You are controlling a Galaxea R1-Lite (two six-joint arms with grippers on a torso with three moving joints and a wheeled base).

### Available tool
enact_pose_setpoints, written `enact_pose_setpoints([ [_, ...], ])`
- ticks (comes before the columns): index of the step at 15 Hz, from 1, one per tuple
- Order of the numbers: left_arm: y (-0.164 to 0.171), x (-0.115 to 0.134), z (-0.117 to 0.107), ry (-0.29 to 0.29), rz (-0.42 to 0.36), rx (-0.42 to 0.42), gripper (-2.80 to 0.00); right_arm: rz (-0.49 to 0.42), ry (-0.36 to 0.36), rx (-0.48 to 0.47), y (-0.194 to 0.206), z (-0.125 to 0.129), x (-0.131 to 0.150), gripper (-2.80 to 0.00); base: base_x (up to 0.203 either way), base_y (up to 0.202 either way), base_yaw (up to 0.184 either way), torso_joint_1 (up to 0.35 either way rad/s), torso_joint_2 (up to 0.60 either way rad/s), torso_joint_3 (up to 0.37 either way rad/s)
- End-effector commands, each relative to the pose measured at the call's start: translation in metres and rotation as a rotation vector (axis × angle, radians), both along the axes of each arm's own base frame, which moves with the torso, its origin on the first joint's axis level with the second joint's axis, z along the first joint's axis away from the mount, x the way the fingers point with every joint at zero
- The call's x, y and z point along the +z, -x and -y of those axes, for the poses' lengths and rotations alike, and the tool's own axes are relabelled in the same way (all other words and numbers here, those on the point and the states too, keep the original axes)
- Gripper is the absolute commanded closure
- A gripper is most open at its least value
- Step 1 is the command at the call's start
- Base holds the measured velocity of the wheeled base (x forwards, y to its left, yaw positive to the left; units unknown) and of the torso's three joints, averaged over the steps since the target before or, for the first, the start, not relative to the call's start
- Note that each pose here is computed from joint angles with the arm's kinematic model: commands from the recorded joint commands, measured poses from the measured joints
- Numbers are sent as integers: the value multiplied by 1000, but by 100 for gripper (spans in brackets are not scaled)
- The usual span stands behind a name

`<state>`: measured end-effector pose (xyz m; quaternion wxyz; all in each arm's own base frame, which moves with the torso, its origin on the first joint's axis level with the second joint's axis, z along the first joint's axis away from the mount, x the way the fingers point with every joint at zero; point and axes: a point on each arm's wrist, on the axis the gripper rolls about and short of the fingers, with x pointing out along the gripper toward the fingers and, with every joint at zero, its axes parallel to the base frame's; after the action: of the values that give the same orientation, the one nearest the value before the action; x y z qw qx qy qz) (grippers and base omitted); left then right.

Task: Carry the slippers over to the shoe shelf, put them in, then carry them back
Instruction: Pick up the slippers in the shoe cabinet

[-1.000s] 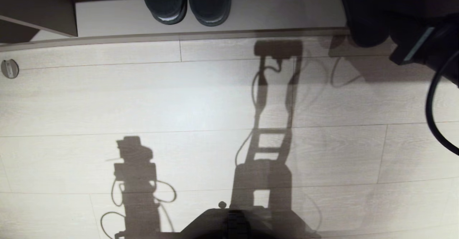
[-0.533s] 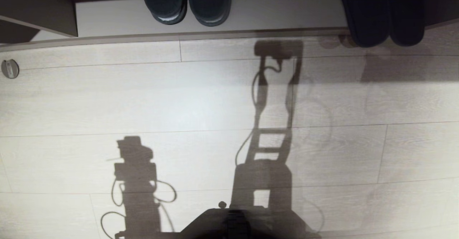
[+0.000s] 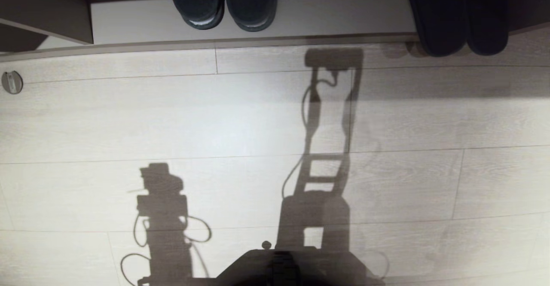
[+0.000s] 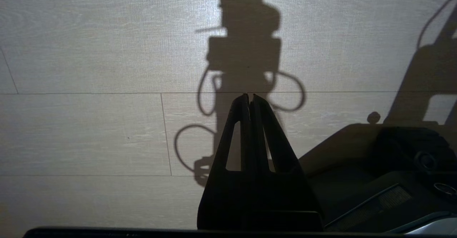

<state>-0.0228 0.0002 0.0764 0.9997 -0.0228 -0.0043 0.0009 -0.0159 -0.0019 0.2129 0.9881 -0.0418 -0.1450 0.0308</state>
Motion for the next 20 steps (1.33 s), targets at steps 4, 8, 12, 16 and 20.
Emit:
enact_pose_setpoints([
  [4,0,0,0,-1,1,1,0,-124,10,-52,-2,-1,-69,0,0,0,0,0,0,0],
  [8,0,-1,0,4,-1,-1,0,-179,10,-25,1,-2,-113,0,0,0,0,0,0,0],
  [12,0,0,0,4,0,-1,0,-278,2,-36,7,-2,-136,0,0,0,0,0,0,0],
  [16,0,0,0,5,1,4,0,-282,3,-37,7,-2,-137,0,0,0,0,0,0,0],
  [20,0,0,0,4,1,4,0,-284,-1,-37,7,-2,-137,0,0,0,0,0,0,0],
])
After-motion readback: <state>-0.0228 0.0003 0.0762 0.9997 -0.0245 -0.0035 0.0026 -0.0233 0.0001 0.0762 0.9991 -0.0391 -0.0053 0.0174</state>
